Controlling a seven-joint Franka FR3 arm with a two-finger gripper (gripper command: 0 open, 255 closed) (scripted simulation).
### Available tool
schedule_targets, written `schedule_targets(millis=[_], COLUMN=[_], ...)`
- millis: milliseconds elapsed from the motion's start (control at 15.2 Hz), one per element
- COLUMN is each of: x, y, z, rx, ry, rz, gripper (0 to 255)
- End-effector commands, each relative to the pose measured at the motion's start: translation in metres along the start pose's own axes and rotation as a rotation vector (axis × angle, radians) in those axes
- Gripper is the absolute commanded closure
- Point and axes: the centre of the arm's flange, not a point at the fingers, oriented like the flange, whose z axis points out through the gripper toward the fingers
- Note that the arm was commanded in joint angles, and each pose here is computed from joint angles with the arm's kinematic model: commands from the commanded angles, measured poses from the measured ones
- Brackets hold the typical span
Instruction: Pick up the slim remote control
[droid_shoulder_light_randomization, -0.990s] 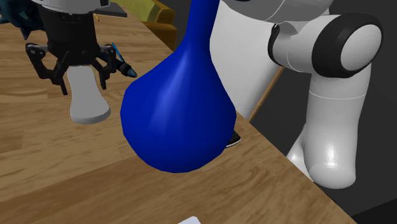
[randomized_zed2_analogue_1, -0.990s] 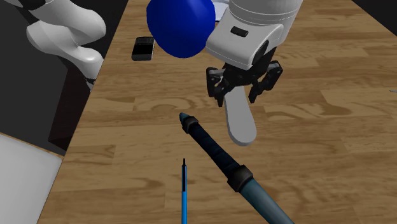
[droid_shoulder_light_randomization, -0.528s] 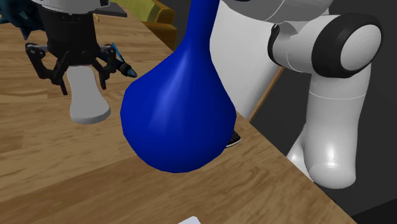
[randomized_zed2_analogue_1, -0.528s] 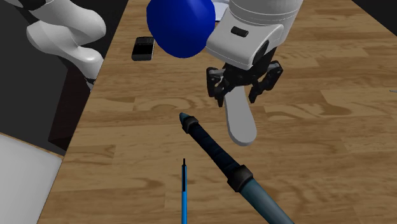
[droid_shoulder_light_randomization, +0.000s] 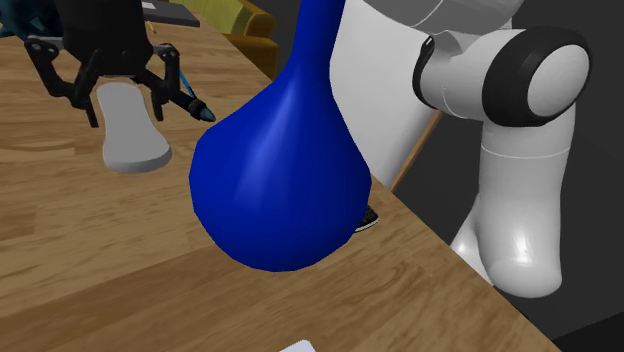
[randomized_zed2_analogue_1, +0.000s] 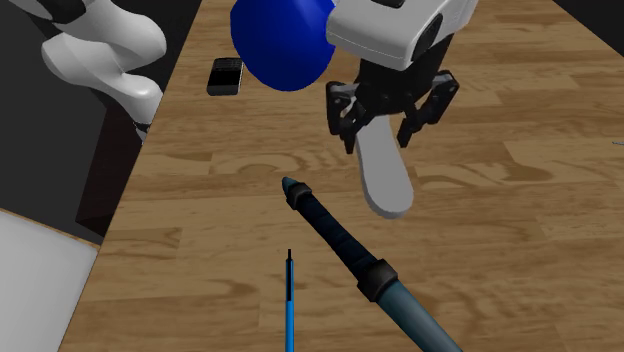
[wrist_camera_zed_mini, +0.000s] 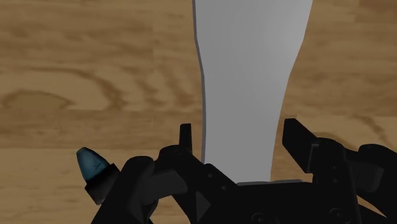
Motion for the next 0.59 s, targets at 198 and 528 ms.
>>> schedule_targets(millis=[198, 528], x=[-0.001, -0.001], y=[-0.001, -0.001], z=[-0.028, -0.045], rx=[0.000, 0.000], ry=[0.000, 0.000], rz=[0.000, 0.000], gripper=[255, 255])
